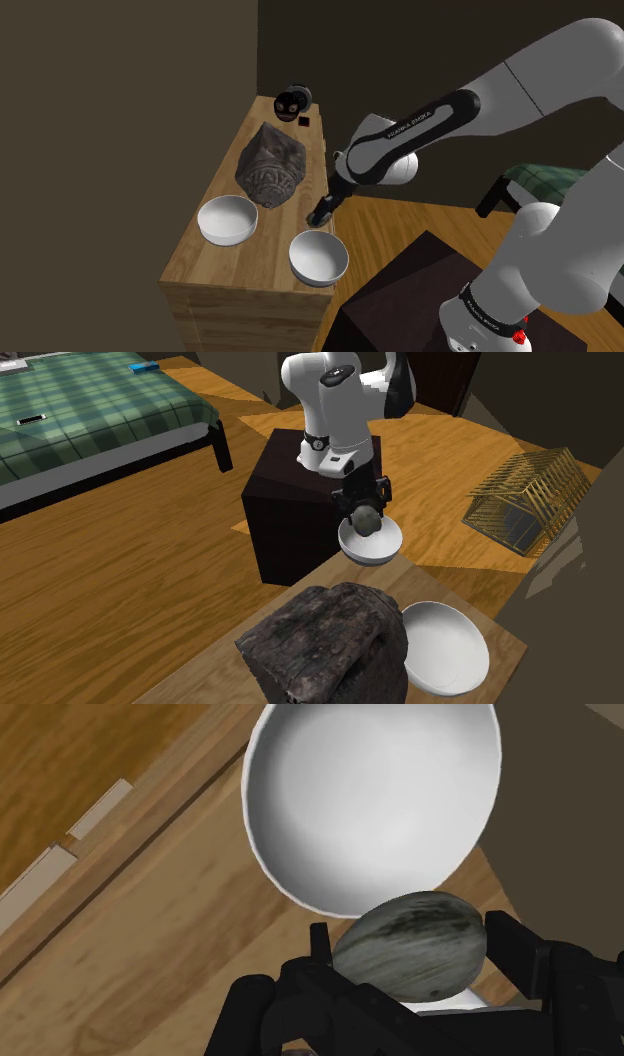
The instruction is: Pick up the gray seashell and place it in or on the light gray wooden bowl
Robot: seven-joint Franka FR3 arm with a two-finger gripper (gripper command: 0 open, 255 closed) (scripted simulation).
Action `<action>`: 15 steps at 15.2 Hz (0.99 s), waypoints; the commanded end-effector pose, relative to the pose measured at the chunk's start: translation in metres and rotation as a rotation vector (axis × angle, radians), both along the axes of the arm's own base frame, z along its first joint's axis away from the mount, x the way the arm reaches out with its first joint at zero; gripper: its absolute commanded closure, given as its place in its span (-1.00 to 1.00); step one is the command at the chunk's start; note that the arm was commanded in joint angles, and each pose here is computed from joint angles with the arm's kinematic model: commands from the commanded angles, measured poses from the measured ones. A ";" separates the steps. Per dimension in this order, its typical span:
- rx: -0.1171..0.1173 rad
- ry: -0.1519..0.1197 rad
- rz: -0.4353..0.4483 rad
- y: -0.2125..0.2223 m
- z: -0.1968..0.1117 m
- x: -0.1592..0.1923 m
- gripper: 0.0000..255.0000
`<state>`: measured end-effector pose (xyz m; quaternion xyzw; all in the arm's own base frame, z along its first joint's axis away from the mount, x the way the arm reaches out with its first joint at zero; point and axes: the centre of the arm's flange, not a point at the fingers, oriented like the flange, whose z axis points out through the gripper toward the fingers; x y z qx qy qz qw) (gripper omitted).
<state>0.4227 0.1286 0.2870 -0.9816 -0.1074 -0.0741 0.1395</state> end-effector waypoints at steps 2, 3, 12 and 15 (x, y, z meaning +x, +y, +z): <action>0.000 -0.001 -0.001 0.015 0.002 -0.037 1.00; 0.000 -0.001 -0.001 0.021 0.002 -0.049 1.00; 0.000 -0.001 -0.001 0.024 -0.040 -0.055 1.00; 0.000 -0.001 -0.001 0.024 -0.056 -0.055 1.00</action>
